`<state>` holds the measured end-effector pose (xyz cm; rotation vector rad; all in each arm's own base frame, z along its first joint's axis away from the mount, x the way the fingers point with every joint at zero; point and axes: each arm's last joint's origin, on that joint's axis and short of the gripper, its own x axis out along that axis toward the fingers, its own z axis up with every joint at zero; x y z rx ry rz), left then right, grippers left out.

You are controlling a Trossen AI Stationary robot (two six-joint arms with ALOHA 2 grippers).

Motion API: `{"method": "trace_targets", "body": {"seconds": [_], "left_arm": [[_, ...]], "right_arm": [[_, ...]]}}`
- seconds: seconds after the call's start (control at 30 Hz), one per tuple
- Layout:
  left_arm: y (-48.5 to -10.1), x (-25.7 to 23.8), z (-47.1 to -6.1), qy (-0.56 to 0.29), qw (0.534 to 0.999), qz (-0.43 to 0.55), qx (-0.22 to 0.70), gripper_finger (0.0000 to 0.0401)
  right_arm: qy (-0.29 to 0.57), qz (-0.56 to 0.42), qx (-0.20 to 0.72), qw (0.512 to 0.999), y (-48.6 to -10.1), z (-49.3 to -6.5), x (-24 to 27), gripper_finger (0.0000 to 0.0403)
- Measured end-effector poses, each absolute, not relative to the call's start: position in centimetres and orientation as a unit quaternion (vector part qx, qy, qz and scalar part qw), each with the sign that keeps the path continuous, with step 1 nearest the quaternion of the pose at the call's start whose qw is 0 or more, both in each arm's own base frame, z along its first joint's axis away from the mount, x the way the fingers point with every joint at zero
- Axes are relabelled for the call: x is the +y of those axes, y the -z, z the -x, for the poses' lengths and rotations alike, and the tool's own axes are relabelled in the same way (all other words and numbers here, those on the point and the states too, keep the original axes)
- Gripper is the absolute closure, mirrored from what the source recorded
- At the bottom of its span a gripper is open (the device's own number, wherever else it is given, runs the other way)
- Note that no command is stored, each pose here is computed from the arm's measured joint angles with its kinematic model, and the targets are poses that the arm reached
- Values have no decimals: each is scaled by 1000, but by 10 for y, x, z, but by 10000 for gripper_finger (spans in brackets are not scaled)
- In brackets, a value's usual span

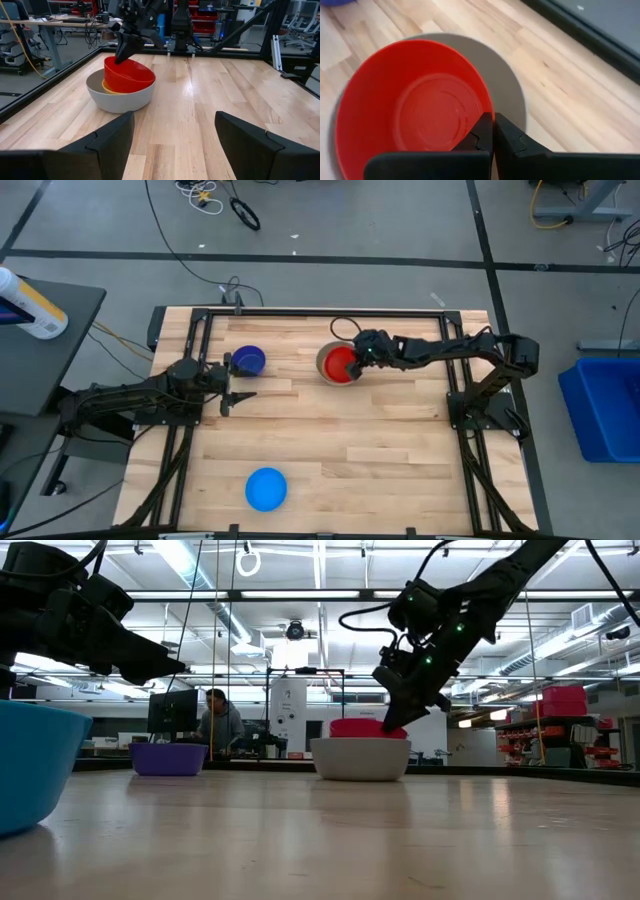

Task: Nest bowls inside each other
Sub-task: Stack the red bowl on top of the yellow bowl

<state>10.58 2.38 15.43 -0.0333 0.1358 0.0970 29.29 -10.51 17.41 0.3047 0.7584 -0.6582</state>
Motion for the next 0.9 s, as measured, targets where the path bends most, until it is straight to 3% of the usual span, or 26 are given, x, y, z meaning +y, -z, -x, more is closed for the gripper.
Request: {"method": "trace_targets", "body": {"seconds": [0.6, 0.7, 0.9], "left_arm": [[-154, 24, -106, -48, 996, 15, 68, 115], [-154, 24, -106, -48, 996, 15, 68, 115], [-154, 24, -106, -48, 996, 15, 68, 115]], "right_arm": [[274, -181, 398, 857, -169, -287, -107, 396], [270, -179, 394, 860, -170, -288, -108, 364], [261, -184, 394, 862, -170, -288, -107, 263]]}}
